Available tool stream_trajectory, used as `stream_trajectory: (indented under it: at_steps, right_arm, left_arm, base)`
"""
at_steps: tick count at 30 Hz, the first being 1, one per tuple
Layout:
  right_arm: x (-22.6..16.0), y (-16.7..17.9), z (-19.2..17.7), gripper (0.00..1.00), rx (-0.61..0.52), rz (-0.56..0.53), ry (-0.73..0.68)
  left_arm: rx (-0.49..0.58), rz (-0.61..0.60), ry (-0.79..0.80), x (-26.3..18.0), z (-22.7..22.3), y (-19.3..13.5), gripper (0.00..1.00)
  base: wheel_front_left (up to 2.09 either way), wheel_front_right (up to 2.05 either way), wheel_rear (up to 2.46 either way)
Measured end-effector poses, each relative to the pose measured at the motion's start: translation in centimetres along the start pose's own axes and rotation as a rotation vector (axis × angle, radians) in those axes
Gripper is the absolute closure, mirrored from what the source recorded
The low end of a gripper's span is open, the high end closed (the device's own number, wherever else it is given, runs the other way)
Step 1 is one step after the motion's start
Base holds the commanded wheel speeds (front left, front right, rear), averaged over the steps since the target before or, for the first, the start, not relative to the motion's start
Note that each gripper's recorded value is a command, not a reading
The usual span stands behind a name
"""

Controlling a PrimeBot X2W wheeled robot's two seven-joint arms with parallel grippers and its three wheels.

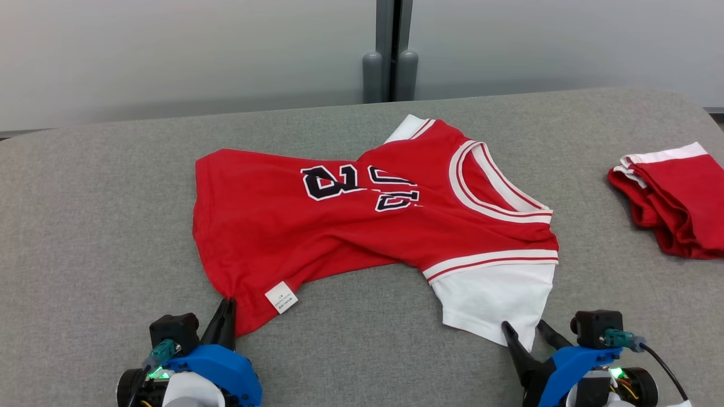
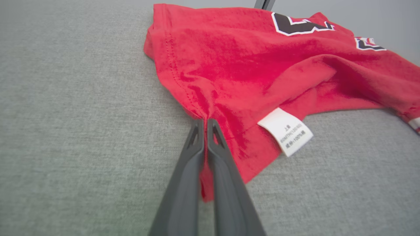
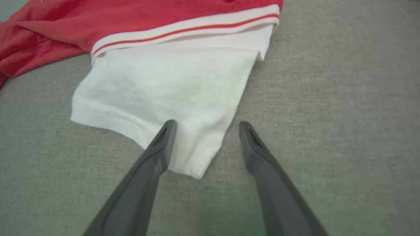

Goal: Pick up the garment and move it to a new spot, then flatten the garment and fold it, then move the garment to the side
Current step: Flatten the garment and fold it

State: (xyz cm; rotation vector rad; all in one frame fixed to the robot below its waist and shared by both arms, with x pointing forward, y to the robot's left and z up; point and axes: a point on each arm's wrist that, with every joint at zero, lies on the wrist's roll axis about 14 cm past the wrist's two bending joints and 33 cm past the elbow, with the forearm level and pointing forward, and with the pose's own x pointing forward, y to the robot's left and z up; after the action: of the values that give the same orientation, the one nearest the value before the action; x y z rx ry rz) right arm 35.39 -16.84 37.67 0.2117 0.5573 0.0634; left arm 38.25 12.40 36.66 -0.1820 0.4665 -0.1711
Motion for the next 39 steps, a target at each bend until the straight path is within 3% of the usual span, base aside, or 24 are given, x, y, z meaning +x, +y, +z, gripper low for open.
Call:
stream_trajectory:
  at_steps: [1, 3, 9, 16, 22, 28, 34, 39]
  right_arm:
    - [0.3, 0.4, -0.2, 0.0, -0.003, 0.011, 0.01]
    - [0.9, 1.0, -0.4, 1.0, -0.007, 0.03, 0.026]
    - [1.3, 1.1, 1.4, 1.0, 0.033, 0.033, -0.061]
    - [-1.3, -0.9, 10.3, 1.0, 0.049, -0.014, -0.376]
    - [-4.7, 0.0, 16.5, 1.0, 0.031, 0.019, -0.562]
    - [-8.4, 1.1, 21.6, 1.0, -0.047, 0.03, -0.699]
    - [-11.3, 2.4, 26.8, 1.0, -0.131, 0.033, -0.815]
    - [-9.4, 1.9, 30.0, 1.0, -0.136, 0.049, -0.803]
  left_arm:
    - [-0.002, 0.002, -0.004, 0.0, 0.0, 0.1, 1.0]
    - [-0.005, 0.003, -0.007, -0.2, 0.0, 0.2, 1.0]
    - [-0.052, -0.006, -0.078, -0.4, 1.7, 0.0, 1.0]
    - [-0.14, -0.063, -0.273, -1.0, 7.3, -1.1, 1.0]
    - [-0.234, -0.167, -0.454, -2.5, 13.9, -3.0, 1.0]
    - [-0.215, -0.275, -0.551, -4.7, 20.0, -4.3, 1.0]
    - [-0.231, -0.369, -0.54, -5.9, 23.8, -5.9, 1.0]
    - [-0.216, -0.383, -0.447, -3.0, 25.3, -5.7, 1.0]
  base:
    - [0.0, 0.0, 0.0]
    - [0.0, 0.0, 0.0]
    - [0.0, 0.0, 0.0]
    - [0.0, 0.0, 0.0]
    - [0.0, 0.0, 0.0]
    - [0.0, 0.0, 0.0]
    - [0.0, 0.0, 0.0]
    - [0.0, 0.0, 0.0]
